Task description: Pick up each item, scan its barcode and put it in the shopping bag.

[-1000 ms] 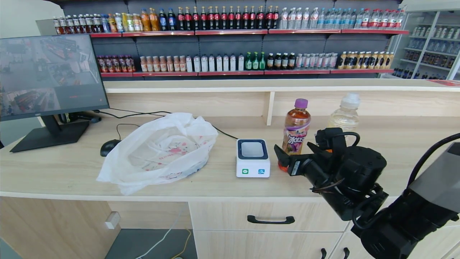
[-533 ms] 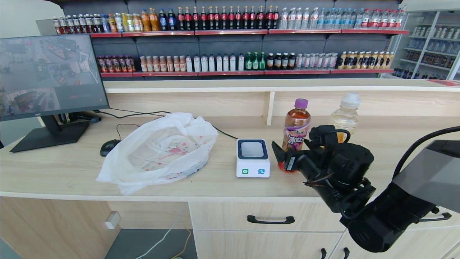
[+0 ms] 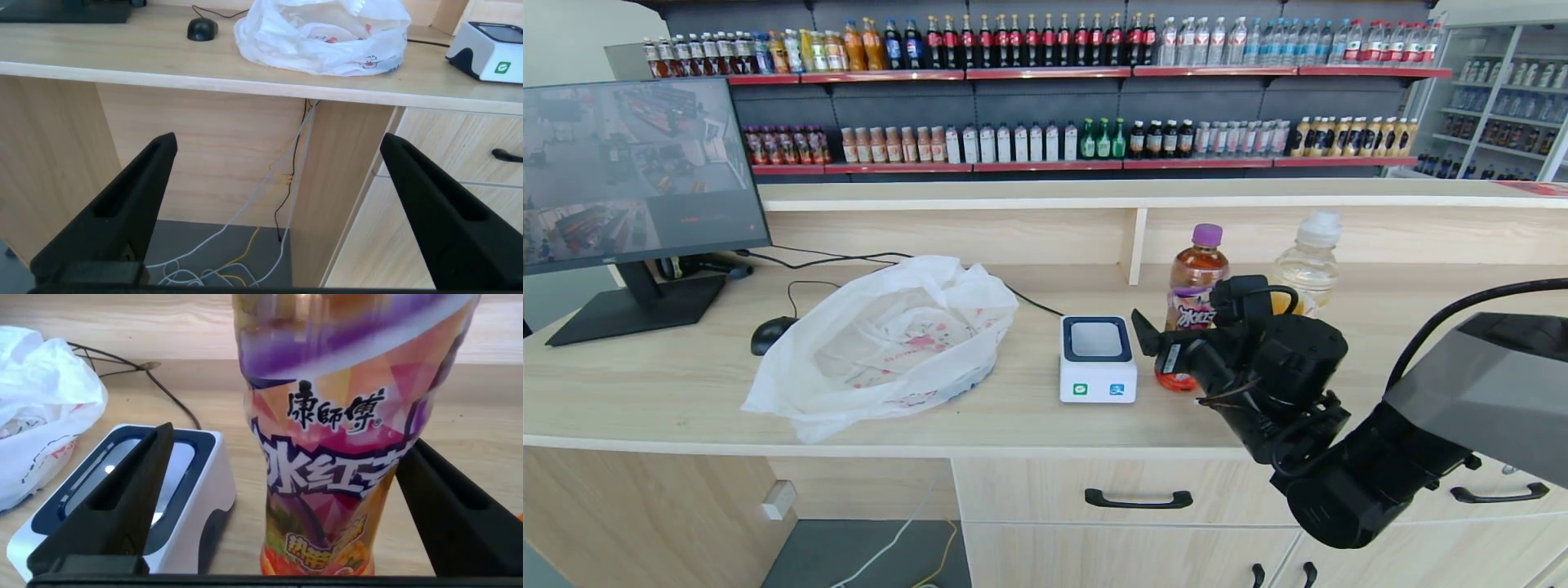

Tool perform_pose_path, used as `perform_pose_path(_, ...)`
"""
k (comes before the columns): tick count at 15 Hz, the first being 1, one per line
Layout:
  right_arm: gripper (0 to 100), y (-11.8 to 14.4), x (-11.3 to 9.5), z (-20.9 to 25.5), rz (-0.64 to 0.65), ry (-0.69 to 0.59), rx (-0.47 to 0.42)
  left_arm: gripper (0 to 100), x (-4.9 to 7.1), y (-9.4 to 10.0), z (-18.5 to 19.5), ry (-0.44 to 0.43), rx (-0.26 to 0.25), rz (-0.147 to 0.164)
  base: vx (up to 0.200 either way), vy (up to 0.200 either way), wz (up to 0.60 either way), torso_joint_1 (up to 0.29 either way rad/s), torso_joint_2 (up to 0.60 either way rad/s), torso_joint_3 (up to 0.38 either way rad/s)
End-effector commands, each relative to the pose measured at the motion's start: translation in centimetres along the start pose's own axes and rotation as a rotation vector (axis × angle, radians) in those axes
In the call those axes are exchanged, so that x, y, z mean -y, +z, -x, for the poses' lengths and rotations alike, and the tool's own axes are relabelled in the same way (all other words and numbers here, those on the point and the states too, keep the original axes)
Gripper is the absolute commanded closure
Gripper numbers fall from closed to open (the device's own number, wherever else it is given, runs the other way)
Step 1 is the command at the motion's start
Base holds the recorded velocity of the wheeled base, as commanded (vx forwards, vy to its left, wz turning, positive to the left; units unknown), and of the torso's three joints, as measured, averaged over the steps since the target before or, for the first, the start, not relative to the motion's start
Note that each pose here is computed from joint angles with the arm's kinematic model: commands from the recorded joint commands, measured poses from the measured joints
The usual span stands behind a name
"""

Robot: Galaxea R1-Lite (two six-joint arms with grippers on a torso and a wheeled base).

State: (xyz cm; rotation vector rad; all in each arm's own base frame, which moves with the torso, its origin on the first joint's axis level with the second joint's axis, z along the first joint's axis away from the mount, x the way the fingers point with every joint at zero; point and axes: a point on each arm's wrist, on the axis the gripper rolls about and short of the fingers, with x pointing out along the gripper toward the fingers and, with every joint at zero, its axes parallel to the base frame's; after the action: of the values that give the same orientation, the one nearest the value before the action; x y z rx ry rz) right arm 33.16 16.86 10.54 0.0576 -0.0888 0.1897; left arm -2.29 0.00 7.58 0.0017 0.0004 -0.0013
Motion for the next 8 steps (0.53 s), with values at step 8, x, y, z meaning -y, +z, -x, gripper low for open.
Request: perform_pose_path(8,0,0.10,0.93,-0.97,-0.002,-0.030,0.019,0,0.00,0.00,0.00,0.000,0.000,0.000,0.000,0.000,0.00,0.000,0.00,0.000)
